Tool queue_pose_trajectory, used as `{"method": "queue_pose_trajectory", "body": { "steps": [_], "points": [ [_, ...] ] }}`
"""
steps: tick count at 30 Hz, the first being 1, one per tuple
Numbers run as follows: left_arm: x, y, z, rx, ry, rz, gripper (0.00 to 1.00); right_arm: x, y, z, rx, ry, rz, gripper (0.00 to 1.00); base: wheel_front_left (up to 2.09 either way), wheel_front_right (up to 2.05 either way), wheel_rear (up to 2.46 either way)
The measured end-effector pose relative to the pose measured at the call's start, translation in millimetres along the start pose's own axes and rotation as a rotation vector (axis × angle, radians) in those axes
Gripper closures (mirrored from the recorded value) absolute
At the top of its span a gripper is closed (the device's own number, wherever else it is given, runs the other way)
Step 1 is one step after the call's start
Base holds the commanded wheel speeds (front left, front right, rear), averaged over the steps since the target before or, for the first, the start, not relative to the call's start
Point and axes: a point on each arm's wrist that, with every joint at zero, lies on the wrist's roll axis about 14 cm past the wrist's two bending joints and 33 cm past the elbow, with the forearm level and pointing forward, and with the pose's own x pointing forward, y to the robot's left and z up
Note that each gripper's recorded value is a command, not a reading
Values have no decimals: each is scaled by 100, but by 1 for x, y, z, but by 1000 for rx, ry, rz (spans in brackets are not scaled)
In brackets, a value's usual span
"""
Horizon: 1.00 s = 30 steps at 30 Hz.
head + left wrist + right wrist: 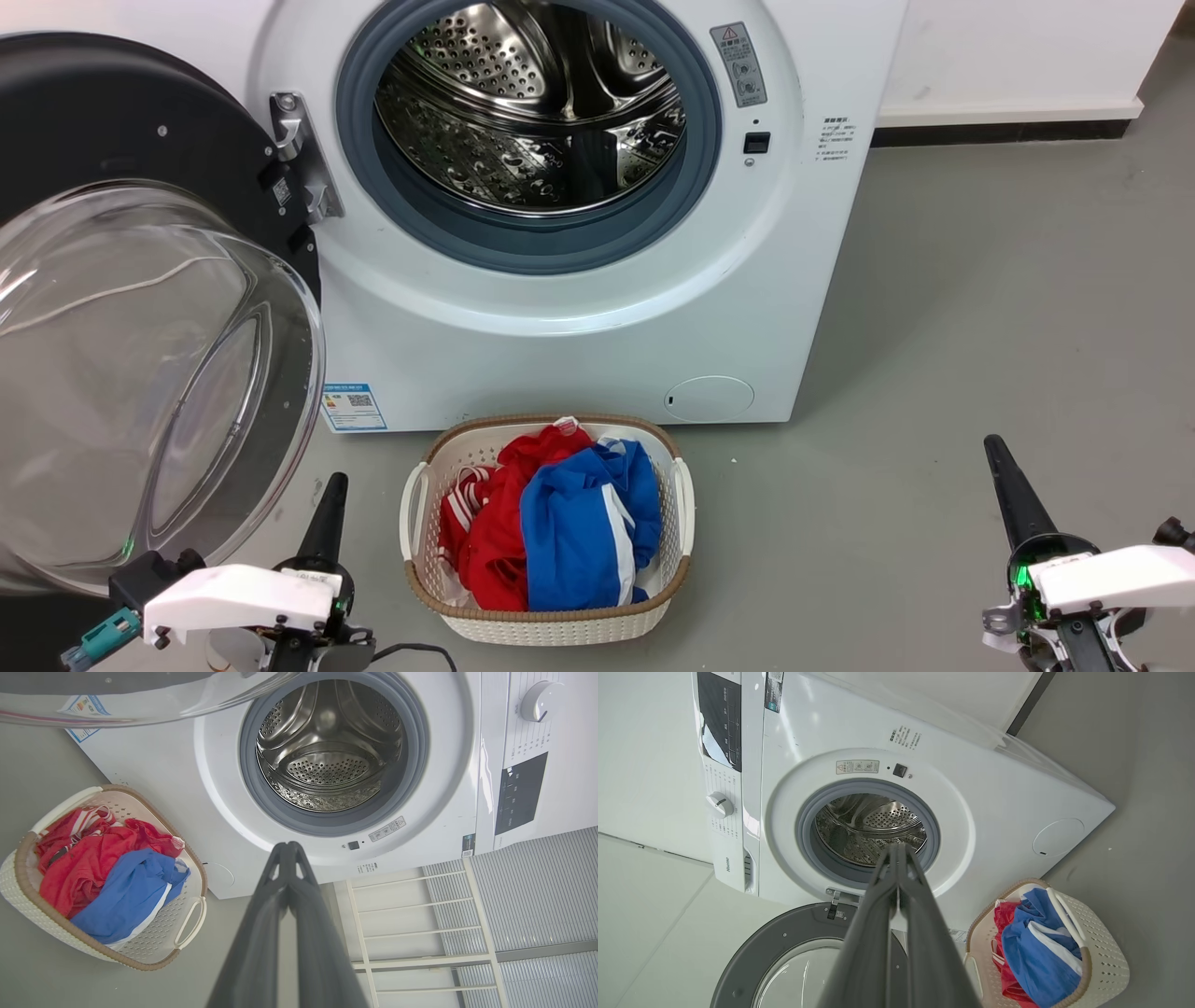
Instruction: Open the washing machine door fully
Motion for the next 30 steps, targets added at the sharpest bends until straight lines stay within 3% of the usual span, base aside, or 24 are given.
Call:
{"method": "queue_pose_trajectory", "body": {
  "steps": [30],
  "points": [
    [2, -7, 11, -254, -36, -60, 100, 9, 1, -3, 254, -2, 13, 100, 0, 0, 0]
  ]
}}
